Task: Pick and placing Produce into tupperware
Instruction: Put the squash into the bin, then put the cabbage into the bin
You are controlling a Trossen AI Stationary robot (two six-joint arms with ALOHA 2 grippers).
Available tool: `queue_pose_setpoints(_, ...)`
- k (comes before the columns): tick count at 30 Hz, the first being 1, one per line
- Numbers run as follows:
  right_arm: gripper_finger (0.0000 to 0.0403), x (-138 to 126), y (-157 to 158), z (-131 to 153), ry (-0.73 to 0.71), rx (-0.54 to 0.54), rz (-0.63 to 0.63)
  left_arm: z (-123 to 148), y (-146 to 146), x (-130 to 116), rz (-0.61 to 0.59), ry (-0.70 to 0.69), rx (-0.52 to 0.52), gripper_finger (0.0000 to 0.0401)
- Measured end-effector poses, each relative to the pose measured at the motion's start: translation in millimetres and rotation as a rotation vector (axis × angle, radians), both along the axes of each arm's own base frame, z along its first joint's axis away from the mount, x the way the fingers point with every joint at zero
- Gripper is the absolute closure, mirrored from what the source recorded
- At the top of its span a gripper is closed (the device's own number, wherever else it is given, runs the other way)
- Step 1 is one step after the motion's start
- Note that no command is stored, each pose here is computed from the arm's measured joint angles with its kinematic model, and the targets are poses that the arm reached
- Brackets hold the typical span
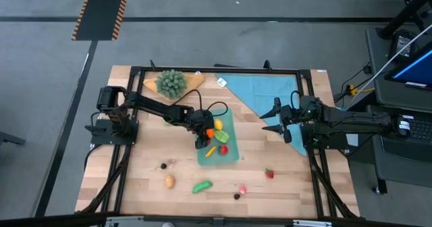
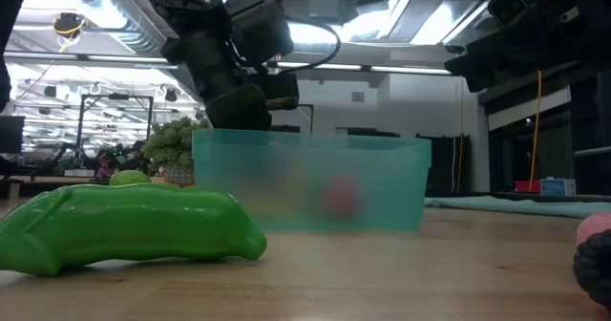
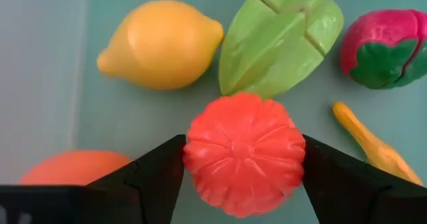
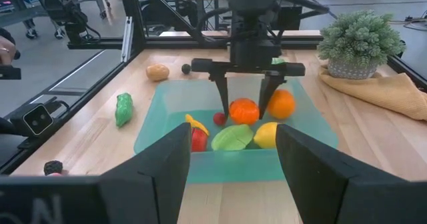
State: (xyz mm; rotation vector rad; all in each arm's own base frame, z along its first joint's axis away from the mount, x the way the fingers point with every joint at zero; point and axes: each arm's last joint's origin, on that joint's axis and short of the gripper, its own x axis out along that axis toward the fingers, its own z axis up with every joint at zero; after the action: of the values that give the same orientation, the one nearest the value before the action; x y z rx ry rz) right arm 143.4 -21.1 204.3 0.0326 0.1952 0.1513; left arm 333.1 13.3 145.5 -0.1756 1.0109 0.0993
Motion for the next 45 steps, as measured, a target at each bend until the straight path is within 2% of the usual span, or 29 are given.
queue_pose_setpoints(14, 0.0182, 0, 0, -1, 0.007, 0.002, 0.000, 8, -3, 1, -0.025, -0.028, 0.012, 0.0125)
queue_pose_setpoints(21, 0.0182, 0, 0, -2, 0.021, 0.030, -0.005, 50, -13, 2, -0.130, -0.172, 0.072, 0.0127)
queue_pose_setpoints(25, 0.0182, 0, 0, -2, 0.023, 0.046, -0.007, 80, -17, -9, -0.143, -0.265, 0.082, 0.0127)
queue_pose_setpoints(32, 0.0182, 0, 0, -1, 0.012, 0.044, -0.007, 110, -25, -34, -0.208, -0.328, 0.114, 0.0125)
queue_pose_setpoints(39, 0.0182, 0, 1, 0, 0.006, 0.044, -0.001, 109, -34, -62, -0.234, -0.369, 0.113, 0.0126)
queue_pose_setpoints(45, 0.0182, 1, 4, 1, -0.001, 0.047, 0.020, 87, -48, -85, -0.187, -0.425, 0.091, 0.0124)
